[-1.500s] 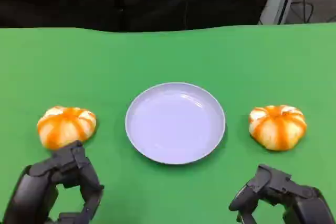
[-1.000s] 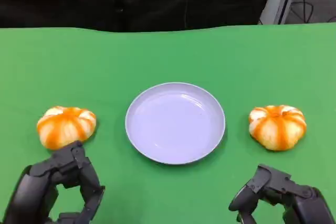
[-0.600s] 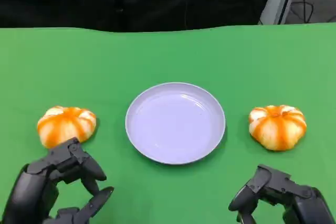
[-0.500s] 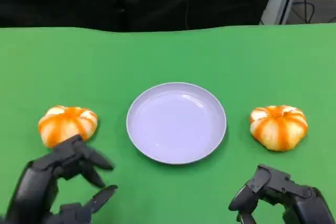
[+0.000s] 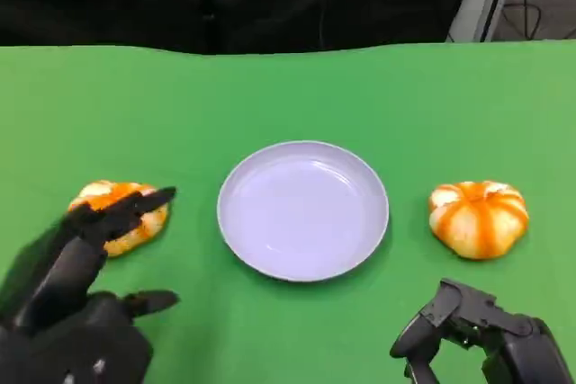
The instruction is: Grasp the bread from the table and place it into the plate.
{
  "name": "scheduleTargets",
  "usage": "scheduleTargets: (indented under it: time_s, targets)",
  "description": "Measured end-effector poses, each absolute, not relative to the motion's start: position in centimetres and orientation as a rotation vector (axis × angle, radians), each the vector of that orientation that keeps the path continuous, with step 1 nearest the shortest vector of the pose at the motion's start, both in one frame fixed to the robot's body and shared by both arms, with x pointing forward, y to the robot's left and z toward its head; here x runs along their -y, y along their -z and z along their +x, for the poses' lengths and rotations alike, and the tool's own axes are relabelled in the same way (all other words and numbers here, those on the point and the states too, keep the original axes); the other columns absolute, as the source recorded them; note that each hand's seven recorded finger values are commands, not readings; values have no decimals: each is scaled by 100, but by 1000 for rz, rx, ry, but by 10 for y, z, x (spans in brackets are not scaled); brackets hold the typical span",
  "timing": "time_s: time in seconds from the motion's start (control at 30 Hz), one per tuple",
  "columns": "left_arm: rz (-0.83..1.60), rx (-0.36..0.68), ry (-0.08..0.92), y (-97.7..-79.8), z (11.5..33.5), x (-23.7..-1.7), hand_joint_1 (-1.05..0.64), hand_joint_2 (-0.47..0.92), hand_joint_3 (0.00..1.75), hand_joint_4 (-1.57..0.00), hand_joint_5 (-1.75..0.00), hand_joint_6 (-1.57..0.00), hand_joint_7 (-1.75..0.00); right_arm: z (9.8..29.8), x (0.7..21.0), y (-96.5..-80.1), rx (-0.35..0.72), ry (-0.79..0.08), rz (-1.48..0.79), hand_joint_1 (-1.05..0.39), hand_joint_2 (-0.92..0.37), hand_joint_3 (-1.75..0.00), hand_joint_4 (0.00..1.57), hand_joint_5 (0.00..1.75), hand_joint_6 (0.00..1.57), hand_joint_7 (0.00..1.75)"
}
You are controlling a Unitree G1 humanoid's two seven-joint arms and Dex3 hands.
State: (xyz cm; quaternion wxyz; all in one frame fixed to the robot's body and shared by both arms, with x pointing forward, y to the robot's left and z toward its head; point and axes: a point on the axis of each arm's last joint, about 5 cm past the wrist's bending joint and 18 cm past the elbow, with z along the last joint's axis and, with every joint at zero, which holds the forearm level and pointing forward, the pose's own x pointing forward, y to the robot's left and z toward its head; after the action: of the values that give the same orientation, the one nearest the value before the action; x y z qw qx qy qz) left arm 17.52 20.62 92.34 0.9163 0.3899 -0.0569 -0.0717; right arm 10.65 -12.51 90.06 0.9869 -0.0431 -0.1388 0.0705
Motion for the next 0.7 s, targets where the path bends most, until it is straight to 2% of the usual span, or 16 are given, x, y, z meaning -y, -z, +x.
scheduleTargets:
  time_s: [0.1,0.17,0.23,0.4,0.7]
  targets:
    - [880,128,158,-928,185,-206,-53,90,1,0,-20,-18,-2,105,125,-900,274,-138,-84,-7,-37,-127,69,163,76,132]
    - [1053,86,197,-925,203,-205,-54,89,0,0,-14,-16,-1,106,123,-900,276,-136,-83,-7,-37,-127,69,162,76,131]
    - [1175,37,185,-924,218,-209,-55,90,0,0,-9,-14,0,106,121,-900,277,-141,-89,-7,-37,-128,69,161,77,131]
    - [1256,26,181,-922,234,-201,-58,91,1,0,-5,-11,0,105,119,-900,275,-144,-92,-7,-36,-129,70,161,77,131]
    - [1277,-21,198,-915,239,-198,-57,91,0,-3,-5,-12,0,104,119,-901,266,-142,-91,-8,-35,-130,70,161,77,130]
